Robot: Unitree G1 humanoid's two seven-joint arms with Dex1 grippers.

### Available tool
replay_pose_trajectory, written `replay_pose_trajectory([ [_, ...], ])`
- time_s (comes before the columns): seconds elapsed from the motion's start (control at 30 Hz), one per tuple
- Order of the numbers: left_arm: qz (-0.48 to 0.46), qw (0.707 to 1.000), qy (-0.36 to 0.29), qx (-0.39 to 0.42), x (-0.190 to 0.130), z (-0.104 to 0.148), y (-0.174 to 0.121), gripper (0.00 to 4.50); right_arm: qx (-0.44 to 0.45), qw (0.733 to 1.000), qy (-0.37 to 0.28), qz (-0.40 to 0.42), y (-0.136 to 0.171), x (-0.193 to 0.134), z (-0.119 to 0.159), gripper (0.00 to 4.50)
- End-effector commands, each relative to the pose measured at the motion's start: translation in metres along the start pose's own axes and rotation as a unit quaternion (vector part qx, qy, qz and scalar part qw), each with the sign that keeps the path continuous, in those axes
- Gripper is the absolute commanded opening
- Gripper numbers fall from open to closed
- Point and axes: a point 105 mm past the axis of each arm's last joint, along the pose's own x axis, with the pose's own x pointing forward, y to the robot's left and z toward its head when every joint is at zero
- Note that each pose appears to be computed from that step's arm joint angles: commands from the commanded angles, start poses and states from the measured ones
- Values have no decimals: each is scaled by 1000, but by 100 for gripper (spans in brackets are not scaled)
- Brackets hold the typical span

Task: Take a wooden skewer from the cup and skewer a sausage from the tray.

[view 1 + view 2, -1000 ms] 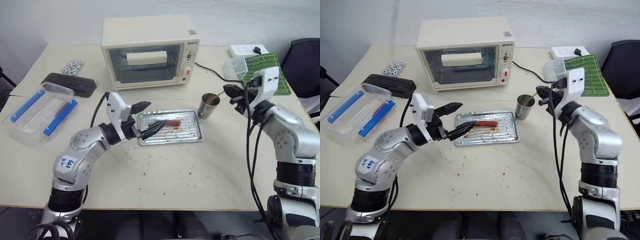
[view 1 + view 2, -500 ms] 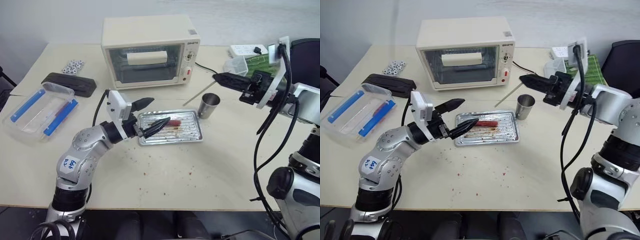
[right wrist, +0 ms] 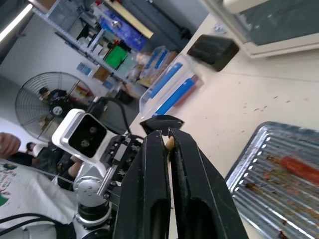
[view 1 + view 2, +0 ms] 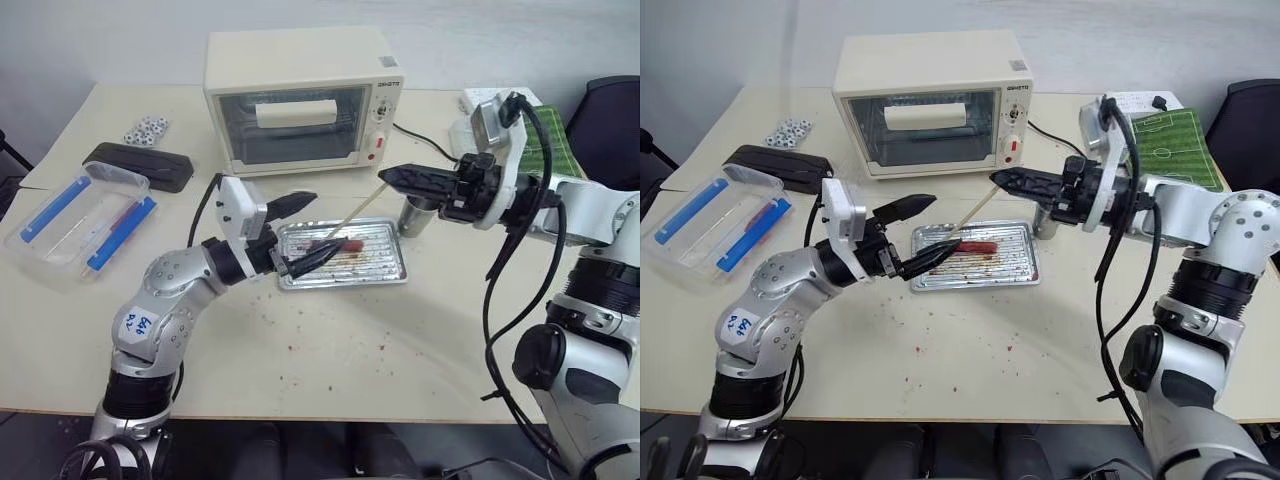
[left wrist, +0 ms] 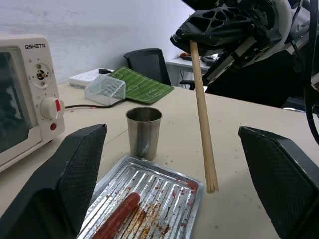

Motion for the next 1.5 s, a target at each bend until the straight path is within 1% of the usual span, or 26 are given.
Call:
replay_pose_trajectory([
  [0.03,-19,999,-28,27,5,13,-7,361,7,999,-28,29,13,2,6,0],
  [0.13,-23,999,-25,35,8,11,-8,269,24,999,-39,29,16,4,5,0],
  [0.47,-14,998,-51,40,11,19,-6,269,43,997,-60,24,15,8,5,0],
  [0.57,-9,997,-68,34,11,23,-7,222,52,996,-72,25,13,8,9,0],
  [0.63,-7,997,-68,34,10,24,-6,165,62,994,-86,27,11,7,13,0],
  [0.67,-4,997,-66,36,10,24,-6,152,63,994,-89,26,10,6,14,0],
  [0.93,8,997,-70,43,8,30,-2,152,71,993,-94,24,7,4,13,0],
  [1.1,21,995,-83,40,7,38,2,152,80,991,-105,20,3,2,14,0],
  [1.33,19,995,-96,29,7,40,1,152,95,987,-126,22,0,0,16,0],
  [1.5,17,996,-87,26,7,37,1,152,95,986,-132,26,2,0,19,0],
])
